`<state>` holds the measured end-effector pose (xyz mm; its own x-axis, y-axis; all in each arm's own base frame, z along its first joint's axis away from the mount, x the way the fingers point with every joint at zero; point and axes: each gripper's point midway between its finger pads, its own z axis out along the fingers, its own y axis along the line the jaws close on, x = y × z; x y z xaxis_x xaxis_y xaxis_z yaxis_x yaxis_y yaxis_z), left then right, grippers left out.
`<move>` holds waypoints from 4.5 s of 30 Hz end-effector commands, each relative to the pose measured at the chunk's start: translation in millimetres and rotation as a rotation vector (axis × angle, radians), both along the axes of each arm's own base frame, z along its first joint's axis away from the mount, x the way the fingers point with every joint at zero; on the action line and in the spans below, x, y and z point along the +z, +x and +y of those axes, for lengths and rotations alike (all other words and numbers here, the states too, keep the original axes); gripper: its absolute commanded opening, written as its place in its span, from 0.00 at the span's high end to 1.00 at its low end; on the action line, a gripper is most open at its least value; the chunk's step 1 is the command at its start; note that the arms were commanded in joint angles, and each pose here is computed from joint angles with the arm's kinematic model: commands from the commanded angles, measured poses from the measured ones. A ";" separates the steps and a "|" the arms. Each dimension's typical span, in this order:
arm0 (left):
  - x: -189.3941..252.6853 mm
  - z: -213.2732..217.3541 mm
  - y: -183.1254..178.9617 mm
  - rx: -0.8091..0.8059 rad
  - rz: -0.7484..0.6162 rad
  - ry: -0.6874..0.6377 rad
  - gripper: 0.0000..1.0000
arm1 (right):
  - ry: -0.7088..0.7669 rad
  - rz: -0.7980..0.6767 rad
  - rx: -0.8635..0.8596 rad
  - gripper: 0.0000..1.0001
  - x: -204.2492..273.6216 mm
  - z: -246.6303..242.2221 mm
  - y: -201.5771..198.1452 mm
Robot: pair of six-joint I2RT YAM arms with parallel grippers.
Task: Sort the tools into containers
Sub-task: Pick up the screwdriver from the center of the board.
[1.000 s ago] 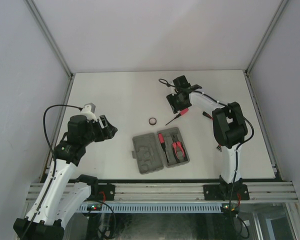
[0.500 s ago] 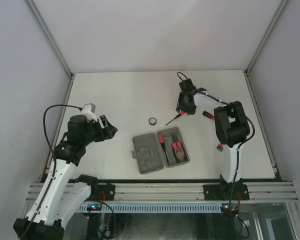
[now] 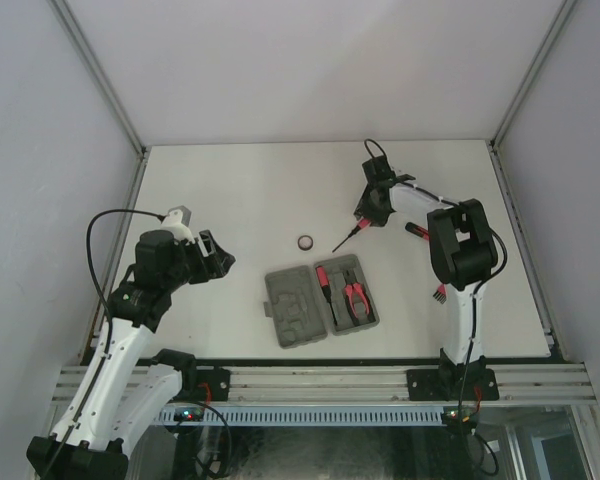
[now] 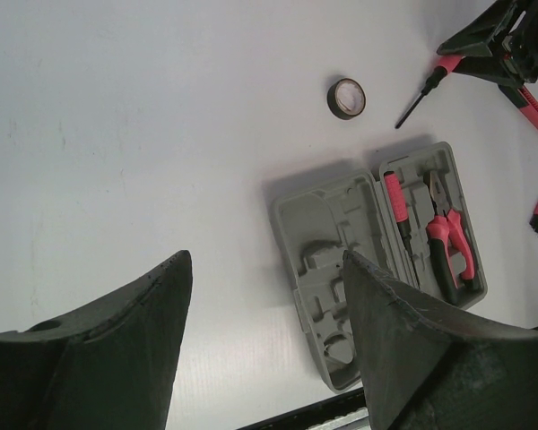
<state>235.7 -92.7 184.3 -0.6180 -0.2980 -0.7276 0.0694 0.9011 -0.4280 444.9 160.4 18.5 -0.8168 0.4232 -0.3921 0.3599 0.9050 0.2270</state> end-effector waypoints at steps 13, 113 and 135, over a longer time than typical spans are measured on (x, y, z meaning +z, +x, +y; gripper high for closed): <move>22.0 -1.1 7.7 -0.013 -0.077 -0.009 0.28 | 0.158 -0.095 -0.091 0.89 21.6 -9.4 11.4; 13.6 -183.0 -107.0 -0.593 -0.183 -0.172 1.00 | 0.655 -0.804 0.314 0.50 225.8 69.2 -283.7; 42.5 -137.1 -81.5 -0.451 -0.264 0.033 1.00 | 0.199 -1.147 0.352 0.44 255.1 -19.7 -262.1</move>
